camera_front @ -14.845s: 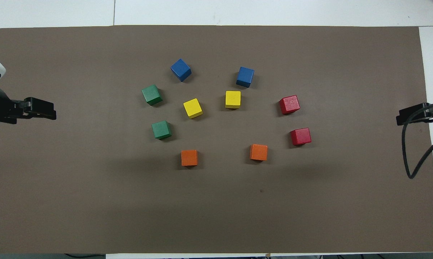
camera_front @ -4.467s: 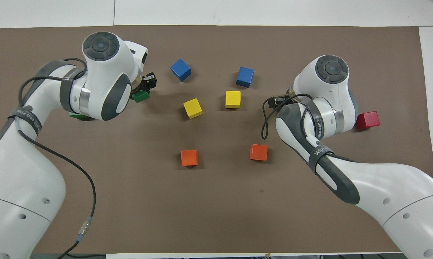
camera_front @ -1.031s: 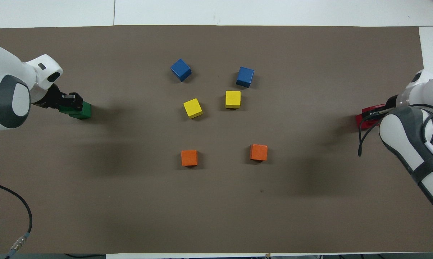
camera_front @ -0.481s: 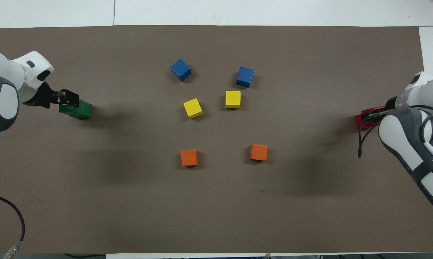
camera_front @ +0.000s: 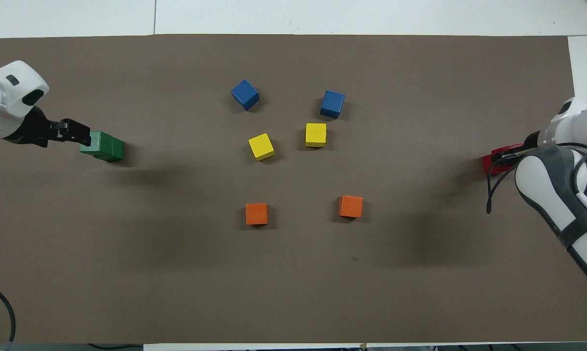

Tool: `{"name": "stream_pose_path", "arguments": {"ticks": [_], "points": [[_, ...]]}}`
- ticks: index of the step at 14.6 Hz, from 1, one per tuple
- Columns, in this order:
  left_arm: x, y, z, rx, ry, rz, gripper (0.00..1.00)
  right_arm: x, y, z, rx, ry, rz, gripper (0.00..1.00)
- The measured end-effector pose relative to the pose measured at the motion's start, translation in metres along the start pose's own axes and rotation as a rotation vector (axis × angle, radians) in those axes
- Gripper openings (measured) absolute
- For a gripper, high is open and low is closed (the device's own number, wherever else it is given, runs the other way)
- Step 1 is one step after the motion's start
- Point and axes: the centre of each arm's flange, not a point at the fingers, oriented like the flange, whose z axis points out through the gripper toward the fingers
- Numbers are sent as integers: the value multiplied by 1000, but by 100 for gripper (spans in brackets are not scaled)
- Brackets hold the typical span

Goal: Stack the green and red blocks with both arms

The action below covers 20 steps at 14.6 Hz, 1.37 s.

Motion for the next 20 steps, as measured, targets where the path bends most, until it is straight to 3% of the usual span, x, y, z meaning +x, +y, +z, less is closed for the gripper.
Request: {"name": "stream_pose_path", "arguments": {"ticks": [4,16,17,20], "points": [[-22,6,-33,7,15,6,100,-2,-1,0,0,-2,0,55],[-37,44,-52,12,5,70,100,-2,-1,0,1,-2,-1,56],[-39,45,-54,12,1,72,100,-3,-1,1,1,-4,-1,60],[-41,45,-56,13,0,72,100,-6,-4,7,6,-17,-3,87]]}}
